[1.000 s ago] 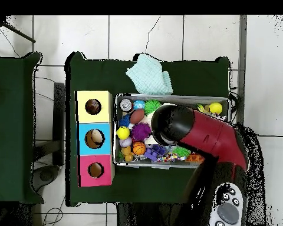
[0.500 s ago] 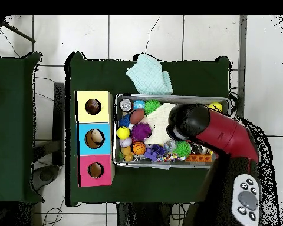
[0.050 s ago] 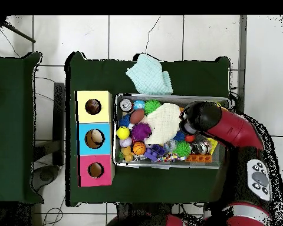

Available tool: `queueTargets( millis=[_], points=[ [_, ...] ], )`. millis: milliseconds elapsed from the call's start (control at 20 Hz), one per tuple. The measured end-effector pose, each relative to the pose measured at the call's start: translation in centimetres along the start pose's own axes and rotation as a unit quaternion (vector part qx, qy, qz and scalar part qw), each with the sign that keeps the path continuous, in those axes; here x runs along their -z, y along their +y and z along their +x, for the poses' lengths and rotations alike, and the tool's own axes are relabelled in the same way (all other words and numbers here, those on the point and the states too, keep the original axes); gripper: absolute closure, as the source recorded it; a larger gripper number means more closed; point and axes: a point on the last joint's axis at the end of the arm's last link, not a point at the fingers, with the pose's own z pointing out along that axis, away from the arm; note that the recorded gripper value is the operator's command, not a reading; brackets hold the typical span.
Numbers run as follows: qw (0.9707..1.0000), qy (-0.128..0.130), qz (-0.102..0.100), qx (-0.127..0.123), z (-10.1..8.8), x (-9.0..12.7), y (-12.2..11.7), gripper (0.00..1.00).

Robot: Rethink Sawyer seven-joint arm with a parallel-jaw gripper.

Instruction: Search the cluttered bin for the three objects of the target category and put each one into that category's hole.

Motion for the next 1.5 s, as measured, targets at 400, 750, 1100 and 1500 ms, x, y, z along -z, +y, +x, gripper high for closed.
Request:
queueTargets(
  millis=[400,750,1100,1500],
  points=[
    [0.9995,0.021,-0.019,-0.011,-1.2,-4.3,-2.4,0.00],
    [0.9989,0.022,-0.030,-0.029,-2.7,-4.8,-6.9,0.00],
    [0.9982,-0.001,-0.028,-0.053,-4.6,-1.8,-13.4,0.00],
    [0.9990,-0.029,-0.016,-0.031,-5.1,1.0,-12.9,0.00]
  ],
)
